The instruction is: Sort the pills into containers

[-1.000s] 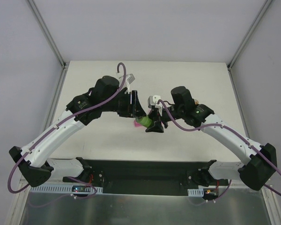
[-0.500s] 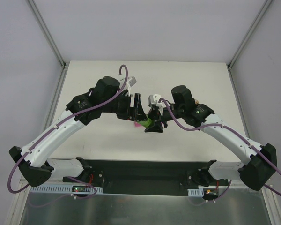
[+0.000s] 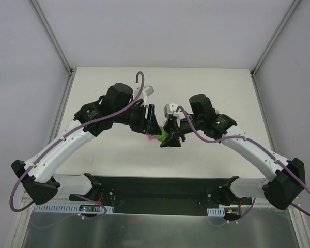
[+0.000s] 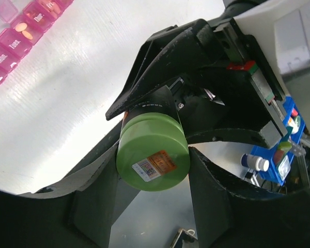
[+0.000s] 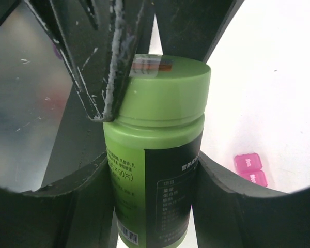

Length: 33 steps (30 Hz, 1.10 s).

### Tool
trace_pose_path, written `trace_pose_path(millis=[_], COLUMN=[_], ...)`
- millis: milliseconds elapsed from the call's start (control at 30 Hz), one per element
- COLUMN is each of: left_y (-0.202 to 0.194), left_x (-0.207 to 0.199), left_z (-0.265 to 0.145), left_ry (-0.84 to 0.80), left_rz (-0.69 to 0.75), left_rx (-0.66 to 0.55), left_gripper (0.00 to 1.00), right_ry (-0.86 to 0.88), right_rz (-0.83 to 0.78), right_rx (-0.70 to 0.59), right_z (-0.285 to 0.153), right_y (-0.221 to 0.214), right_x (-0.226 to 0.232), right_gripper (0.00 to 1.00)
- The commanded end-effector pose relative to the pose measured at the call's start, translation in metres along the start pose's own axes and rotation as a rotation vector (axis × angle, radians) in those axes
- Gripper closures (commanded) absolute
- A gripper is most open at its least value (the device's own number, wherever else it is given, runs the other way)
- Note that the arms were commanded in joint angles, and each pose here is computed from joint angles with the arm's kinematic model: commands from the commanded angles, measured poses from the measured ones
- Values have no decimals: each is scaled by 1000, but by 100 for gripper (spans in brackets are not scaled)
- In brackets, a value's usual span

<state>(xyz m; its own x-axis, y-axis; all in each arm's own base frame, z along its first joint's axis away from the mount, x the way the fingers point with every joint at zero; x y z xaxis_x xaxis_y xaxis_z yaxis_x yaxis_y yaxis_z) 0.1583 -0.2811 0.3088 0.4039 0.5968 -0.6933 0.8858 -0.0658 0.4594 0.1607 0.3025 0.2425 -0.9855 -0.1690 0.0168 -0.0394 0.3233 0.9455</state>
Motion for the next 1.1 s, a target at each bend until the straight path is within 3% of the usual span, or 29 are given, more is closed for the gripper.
trace_pose_path(millis=[0,433,733,1067], left_y=[-9,-30,-52,-62], left_x=[-25,4,-1,-9], left_z=[-10,-9,-9,-10], left_ry=[-134,-30,-160,-284], left_rz=[81,179,248,246], left_rx=[73,209,317,414], left_gripper=[66,66,63,36], right_ry=[104,220,326,352], right_rz=[-74,96,127,71], right_rx=[-128,-171,-225,-239], right_z=[-2,12,12,9], right_y=[41,41,51,58], right_x=[12,11,24,38], right_gripper=[91,91,91,91])
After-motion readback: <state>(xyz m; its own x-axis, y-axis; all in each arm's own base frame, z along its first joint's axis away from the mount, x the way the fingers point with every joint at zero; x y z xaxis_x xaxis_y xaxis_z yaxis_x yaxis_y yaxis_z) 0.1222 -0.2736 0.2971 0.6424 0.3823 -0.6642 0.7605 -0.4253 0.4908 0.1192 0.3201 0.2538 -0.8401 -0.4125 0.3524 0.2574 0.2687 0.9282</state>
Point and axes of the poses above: each gripper's point midway between its finger pads, its own z axis out along the fingers, its own x axis along the line the jaws close on, y = z × x, the point moved 1 cm from there along -z, back along the fingers, and after that the axes turned 5 degrees about -z, right-handed, at the moved point
